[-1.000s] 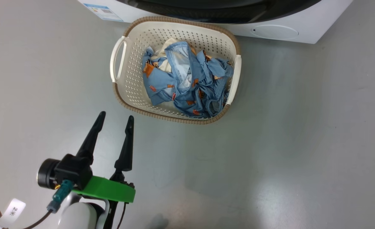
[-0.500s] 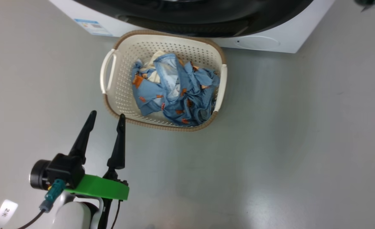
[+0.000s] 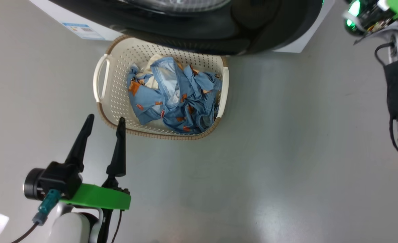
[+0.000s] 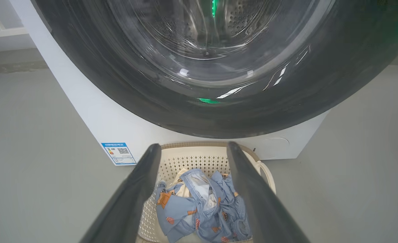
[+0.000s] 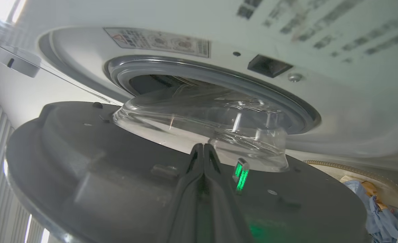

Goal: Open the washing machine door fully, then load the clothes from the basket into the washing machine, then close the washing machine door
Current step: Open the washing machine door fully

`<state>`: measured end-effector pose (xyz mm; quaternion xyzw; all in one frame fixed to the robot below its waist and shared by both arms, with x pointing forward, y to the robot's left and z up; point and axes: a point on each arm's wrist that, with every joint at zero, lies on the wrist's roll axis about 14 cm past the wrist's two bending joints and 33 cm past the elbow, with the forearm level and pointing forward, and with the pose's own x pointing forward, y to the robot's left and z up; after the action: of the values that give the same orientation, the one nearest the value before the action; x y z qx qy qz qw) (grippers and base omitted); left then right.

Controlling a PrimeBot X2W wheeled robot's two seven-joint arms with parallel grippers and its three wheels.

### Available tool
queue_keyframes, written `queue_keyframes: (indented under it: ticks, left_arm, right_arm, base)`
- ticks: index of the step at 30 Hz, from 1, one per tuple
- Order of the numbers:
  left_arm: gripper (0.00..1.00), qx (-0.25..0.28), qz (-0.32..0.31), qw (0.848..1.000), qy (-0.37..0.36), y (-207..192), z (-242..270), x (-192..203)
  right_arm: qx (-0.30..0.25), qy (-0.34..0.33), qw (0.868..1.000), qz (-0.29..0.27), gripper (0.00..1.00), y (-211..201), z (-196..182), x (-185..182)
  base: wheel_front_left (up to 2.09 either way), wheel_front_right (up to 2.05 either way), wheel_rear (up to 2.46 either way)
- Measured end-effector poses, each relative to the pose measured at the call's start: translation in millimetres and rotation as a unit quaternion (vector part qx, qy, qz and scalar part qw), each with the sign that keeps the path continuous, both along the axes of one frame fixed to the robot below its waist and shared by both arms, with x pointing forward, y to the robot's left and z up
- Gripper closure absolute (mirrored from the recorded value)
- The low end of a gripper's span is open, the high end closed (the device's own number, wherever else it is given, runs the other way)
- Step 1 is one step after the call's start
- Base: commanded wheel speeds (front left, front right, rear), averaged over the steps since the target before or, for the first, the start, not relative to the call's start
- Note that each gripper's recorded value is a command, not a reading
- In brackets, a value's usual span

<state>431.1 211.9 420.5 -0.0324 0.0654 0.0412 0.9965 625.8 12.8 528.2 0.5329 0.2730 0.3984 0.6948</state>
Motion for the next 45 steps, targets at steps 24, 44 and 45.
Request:
queue_keyframes:
  ticks: [24,44,45]
  left_arm:
    - [0.0,0.0,0.009,0.999,-0.043,5.5,37.6,-18.5]
    - [0.0,0.003,0.028,0.998,-0.06,17.4,55.3,-52.0]
    - [0.0,0.002,0.029,0.998,-0.061,17.4,56.5,-53.6]
  right_arm:
    - [-0.013,-0.011,0.977,0.21,1.0,73.7,21.6,-148.3]
    - [0.028,0.019,0.965,0.261,1.0,115.2,35.8,-253.6]
    - [0.03,0.021,0.964,0.263,1.0,117.9,37.0,-258.5]
  base:
    - [0.0,0.0,0.0]
    - [0.0,0.0,0.0]
    - [0.0,0.0,0.0]
